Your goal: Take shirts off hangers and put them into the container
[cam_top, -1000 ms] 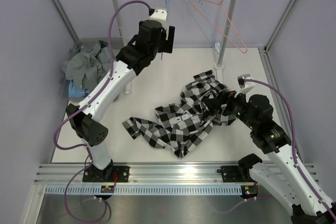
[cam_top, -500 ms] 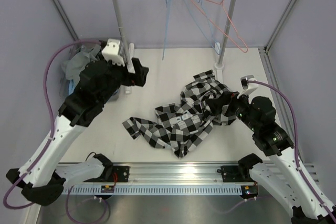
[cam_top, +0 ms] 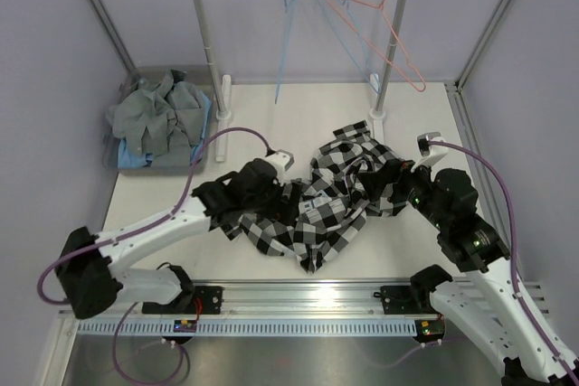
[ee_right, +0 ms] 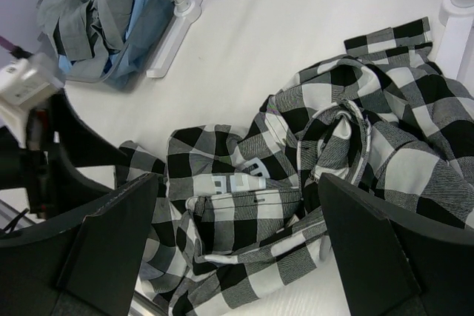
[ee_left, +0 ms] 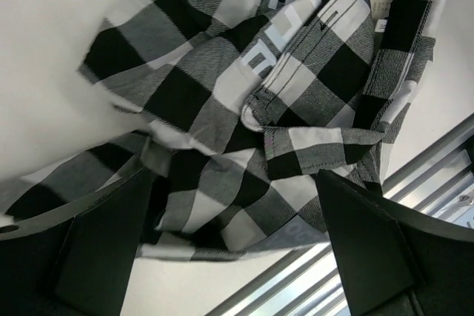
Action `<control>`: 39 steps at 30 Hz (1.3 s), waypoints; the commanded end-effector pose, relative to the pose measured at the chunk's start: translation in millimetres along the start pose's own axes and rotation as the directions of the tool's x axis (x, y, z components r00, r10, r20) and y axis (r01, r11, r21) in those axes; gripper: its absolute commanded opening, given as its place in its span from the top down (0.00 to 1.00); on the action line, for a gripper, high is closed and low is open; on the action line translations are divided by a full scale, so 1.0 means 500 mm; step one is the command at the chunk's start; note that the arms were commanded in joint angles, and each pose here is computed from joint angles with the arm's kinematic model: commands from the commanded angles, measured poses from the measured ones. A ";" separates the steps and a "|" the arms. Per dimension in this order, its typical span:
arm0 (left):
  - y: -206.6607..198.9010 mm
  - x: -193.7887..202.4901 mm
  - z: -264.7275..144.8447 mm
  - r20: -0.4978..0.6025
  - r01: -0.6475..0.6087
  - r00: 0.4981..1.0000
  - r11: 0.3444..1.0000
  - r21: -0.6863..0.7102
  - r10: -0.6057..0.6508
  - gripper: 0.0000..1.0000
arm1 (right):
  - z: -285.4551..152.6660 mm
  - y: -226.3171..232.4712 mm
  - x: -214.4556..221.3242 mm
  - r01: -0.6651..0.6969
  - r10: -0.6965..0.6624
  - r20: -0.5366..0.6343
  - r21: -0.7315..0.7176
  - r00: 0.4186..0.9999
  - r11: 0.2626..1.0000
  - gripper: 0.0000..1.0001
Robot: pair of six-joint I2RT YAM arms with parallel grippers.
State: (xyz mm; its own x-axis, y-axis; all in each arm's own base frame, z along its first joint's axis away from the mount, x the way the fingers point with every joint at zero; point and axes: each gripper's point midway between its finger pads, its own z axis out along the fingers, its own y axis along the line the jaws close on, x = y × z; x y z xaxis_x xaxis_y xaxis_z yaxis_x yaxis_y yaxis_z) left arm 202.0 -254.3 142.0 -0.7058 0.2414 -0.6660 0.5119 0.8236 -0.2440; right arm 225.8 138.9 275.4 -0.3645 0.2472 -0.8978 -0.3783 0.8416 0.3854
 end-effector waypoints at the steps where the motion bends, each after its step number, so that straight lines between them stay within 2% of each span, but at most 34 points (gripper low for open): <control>1: -0.048 -0.061 0.049 0.097 0.016 0.995 0.998 0.061 -0.022 0.01 | -0.020 0.007 -0.038 0.022 -0.023 0.048 0.004 0.999 1.000 0.01; 5: -0.061 -0.073 0.106 0.083 -0.002 0.997 0.998 0.068 -0.004 0.01 | -0.030 0.004 -0.039 0.030 -0.030 0.051 0.012 0.998 0.999 0.01; 8: -0.093 -0.086 0.121 0.096 -0.008 0.995 0.991 0.137 -0.005 0.01 | -0.034 0.002 -0.037 0.033 -0.034 0.054 0.016 0.998 0.999 0.00; 12: -0.121 -0.084 0.154 0.082 -0.061 0.995 0.987 0.151 0.049 0.01 | -0.029 0.000 -0.033 0.035 -0.036 0.047 0.018 0.998 0.999 0.01; 15: -0.120 -0.065 0.192 0.053 -0.062 0.997 0.990 0.129 0.056 0.01 | -0.027 0.001 -0.030 0.034 -0.034 0.040 0.014 0.999 0.999 0.01; 19: -0.089 -0.040 0.250 0.018 -0.061 0.998 0.998 0.023 0.060 0.01 | -0.026 0.001 -0.027 0.036 -0.036 0.037 0.009 0.999 0.999 0.01; 27: -0.052 0.014 0.304 -0.047 -0.066 0.997 0.995 -0.079 0.063 0.02 | -0.026 0.000 -0.025 0.042 -0.042 0.037 0.011 0.998 0.999 0.01; 30: -0.016 0.058 0.319 -0.099 -0.045 0.995 0.985 -0.166 0.028 0.19 | -0.026 -0.001 -0.026 0.043 -0.044 0.041 0.013 0.998 0.999 0.00; 31: -0.010 0.069 0.322 -0.109 -0.037 0.994 0.983 -0.177 0.018 0.33 | -0.026 -0.002 -0.026 0.043 -0.043 0.040 0.015 0.998 0.999 0.01; 34: 0.009 0.110 0.328 -0.146 -0.016 0.989 0.978 -0.210 -0.015 0.61 | -0.024 -0.002 -0.024 0.043 -0.044 0.040 0.013 0.998 0.999 0.00; 35: 0.014 0.121 0.328 -0.155 -0.008 0.988 0.976 -0.217 -0.026 0.76 | -0.024 -0.002 -0.024 0.043 -0.044 0.039 0.012 0.998 0.999 0.01; 37: 0.025 0.139 0.323 -0.169 -0.005 0.985 0.972 -0.233 -0.035 0.99 | -0.023 -0.002 -0.023 0.043 -0.044 0.038 0.012 0.998 0.999 0.01; 39: 0.034 0.140 0.314 -0.157 0.005 0.987 0.968 -0.253 -0.046 1.00 | -0.022 -0.003 -0.023 0.045 -0.045 0.037 0.014 0.998 0.999 0.00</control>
State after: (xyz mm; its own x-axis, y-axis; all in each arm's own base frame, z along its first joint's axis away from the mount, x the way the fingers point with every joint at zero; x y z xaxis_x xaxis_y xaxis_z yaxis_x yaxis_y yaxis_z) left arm 257.4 -333.5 15.6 -0.7403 0.2656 -0.6176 0.4235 0.8977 -0.1215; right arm 219.0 131.3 274.3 -0.3608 0.2254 -0.9050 -0.3685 0.8569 0.3604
